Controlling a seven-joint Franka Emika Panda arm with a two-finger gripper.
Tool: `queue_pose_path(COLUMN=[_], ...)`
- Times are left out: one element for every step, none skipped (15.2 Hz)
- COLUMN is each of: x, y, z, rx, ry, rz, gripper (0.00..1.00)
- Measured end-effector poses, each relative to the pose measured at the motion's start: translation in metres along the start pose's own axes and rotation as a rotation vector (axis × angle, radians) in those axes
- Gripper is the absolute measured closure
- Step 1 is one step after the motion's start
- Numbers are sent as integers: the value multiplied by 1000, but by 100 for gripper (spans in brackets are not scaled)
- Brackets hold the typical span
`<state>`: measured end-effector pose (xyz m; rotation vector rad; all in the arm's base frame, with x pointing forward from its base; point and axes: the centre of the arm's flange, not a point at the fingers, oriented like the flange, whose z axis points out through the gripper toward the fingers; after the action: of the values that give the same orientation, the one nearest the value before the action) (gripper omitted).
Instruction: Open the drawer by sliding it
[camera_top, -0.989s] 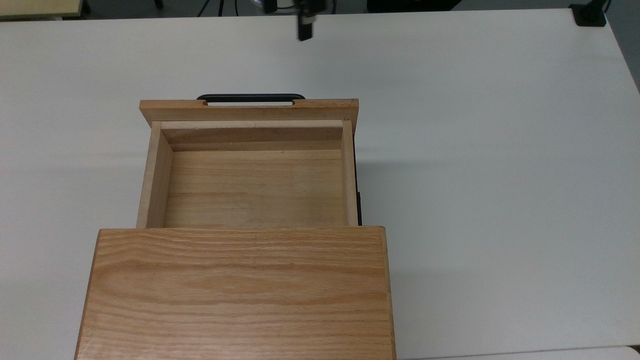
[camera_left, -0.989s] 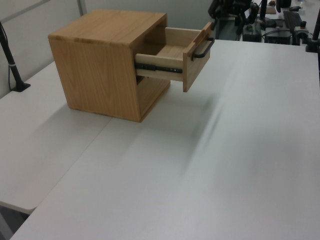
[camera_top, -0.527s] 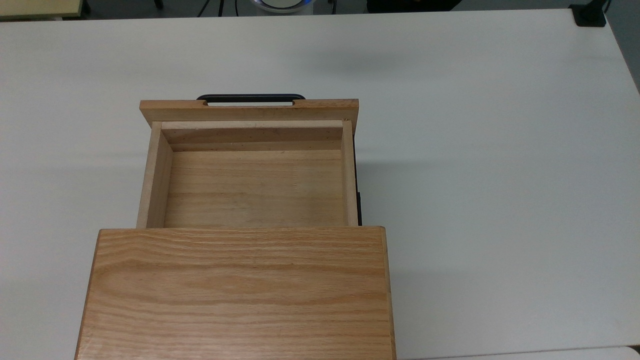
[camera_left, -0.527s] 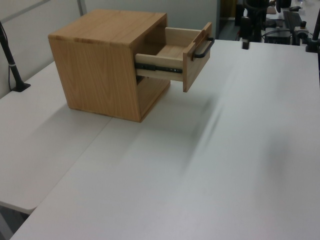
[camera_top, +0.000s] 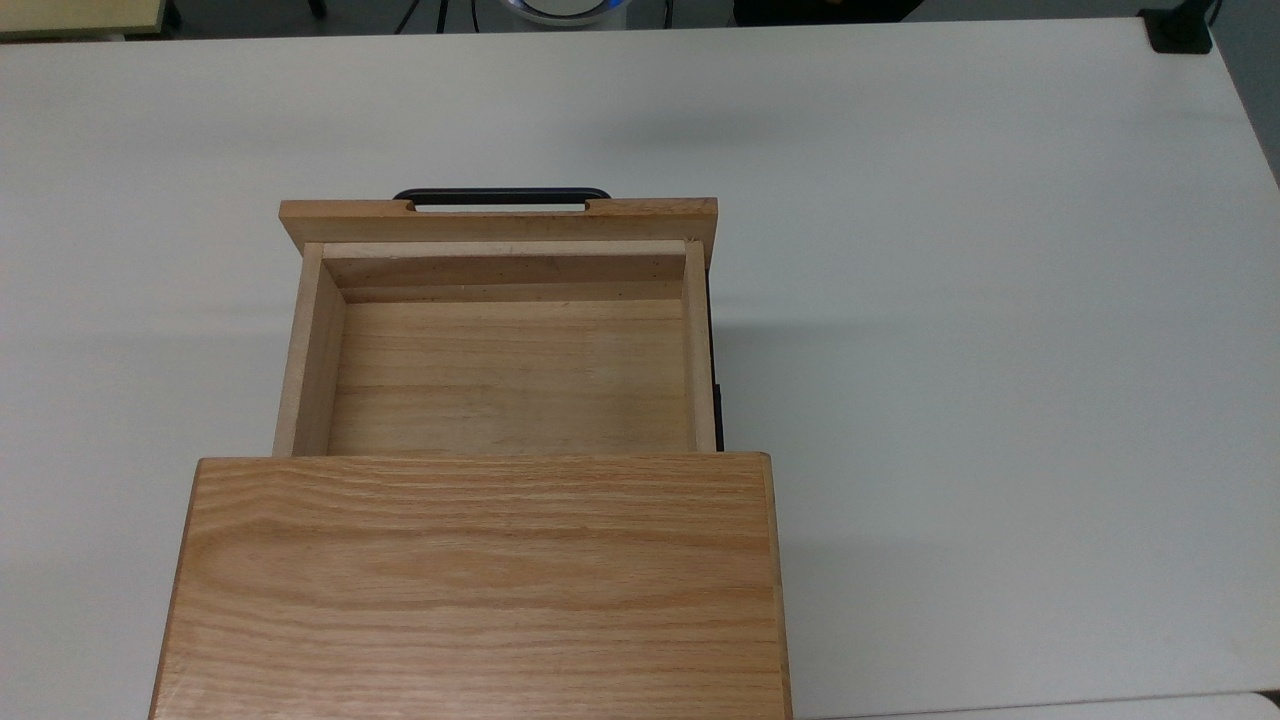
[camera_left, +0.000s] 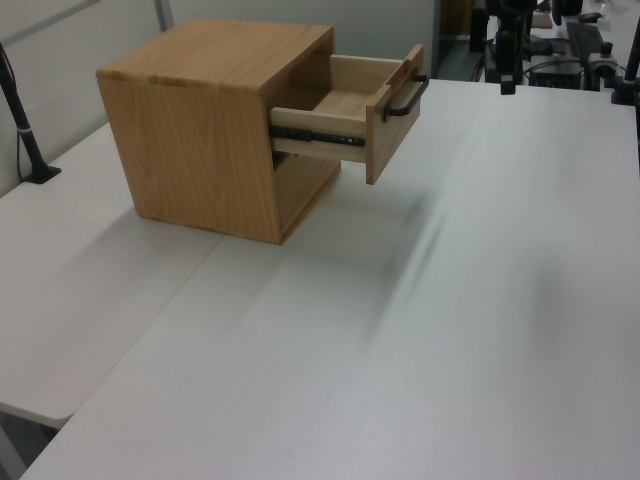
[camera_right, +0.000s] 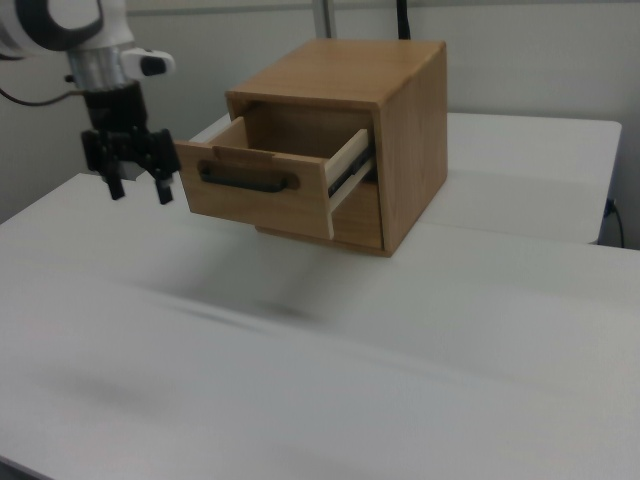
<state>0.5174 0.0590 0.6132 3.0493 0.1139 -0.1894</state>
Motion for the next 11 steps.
queue_pose_path(x=[5,11,14,15,14,15,16,17,19,20,20], y=[6,11,13,15,19,21,24,27,29,29,29], z=[5,9,10,8,2,-3,-8,-12,-13,-14,-14], rx=[-27,-60,-69,-68,-66,-58,-45,-32,-23,-18,-16], ry=[-10,-16,-18,-13,1,13,34,57,72,78,79], rz=[0,-5,-10,-7,-2,1,5,8,10,11,10], gripper=[0,0,0,0,0,0,0,0,0,0,0])
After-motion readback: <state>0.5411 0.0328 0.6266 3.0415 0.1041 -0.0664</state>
